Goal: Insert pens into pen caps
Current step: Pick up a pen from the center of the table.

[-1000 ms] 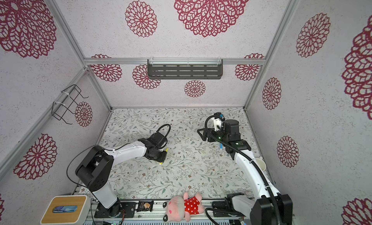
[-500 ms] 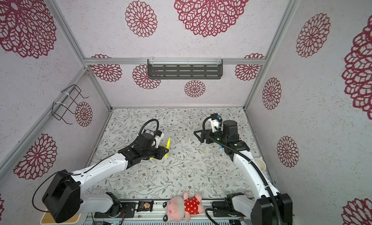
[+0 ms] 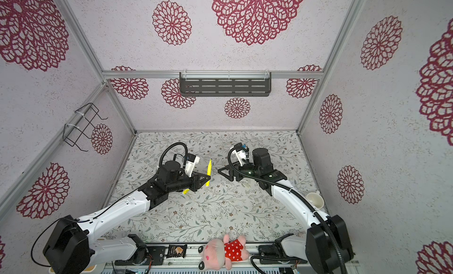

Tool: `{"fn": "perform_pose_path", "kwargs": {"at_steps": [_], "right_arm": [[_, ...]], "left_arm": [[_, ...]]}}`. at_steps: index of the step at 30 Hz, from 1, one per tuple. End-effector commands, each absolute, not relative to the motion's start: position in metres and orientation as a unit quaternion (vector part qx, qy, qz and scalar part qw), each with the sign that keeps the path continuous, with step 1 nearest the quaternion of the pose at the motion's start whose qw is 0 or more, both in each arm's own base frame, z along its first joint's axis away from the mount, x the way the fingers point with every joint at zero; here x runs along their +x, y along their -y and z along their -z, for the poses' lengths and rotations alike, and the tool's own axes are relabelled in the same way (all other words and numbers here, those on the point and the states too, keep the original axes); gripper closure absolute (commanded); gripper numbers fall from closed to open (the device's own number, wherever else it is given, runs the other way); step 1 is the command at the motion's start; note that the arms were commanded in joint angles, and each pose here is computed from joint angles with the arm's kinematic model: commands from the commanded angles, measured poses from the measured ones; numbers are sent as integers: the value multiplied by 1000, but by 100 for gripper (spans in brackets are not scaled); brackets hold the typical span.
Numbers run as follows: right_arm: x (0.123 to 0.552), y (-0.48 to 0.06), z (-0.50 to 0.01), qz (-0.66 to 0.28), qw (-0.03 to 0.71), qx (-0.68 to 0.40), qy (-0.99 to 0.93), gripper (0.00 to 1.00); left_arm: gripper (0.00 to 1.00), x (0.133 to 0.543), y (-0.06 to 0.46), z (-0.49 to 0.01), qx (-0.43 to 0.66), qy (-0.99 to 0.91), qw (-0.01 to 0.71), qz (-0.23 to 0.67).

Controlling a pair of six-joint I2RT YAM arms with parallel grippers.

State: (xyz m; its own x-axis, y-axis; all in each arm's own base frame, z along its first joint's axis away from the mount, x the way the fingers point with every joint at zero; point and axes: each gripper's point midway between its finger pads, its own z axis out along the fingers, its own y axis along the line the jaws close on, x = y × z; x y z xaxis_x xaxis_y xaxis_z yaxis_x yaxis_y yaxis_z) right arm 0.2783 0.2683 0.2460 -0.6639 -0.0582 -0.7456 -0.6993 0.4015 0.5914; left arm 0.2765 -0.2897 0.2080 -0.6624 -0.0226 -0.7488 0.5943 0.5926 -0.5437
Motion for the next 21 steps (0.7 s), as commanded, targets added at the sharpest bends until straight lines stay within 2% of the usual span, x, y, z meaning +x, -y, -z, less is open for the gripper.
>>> {"fn": "perform_pose_path", "kwargs": {"at_steps": [1, 15, 21], "right_arm": [[275, -283, -268, -513, 342, -273, -739, 33], [271, -311, -283, -544, 336, -292, -711, 45], [270, -320, -284, -553, 330, -296, -706, 60]], "left_arm": [[100, 271, 295, -223, 181, -789, 384, 444], [100, 267, 300, -229, 185, -776, 381, 468], [100, 266, 301, -231, 185, -773, 382, 471]]}}
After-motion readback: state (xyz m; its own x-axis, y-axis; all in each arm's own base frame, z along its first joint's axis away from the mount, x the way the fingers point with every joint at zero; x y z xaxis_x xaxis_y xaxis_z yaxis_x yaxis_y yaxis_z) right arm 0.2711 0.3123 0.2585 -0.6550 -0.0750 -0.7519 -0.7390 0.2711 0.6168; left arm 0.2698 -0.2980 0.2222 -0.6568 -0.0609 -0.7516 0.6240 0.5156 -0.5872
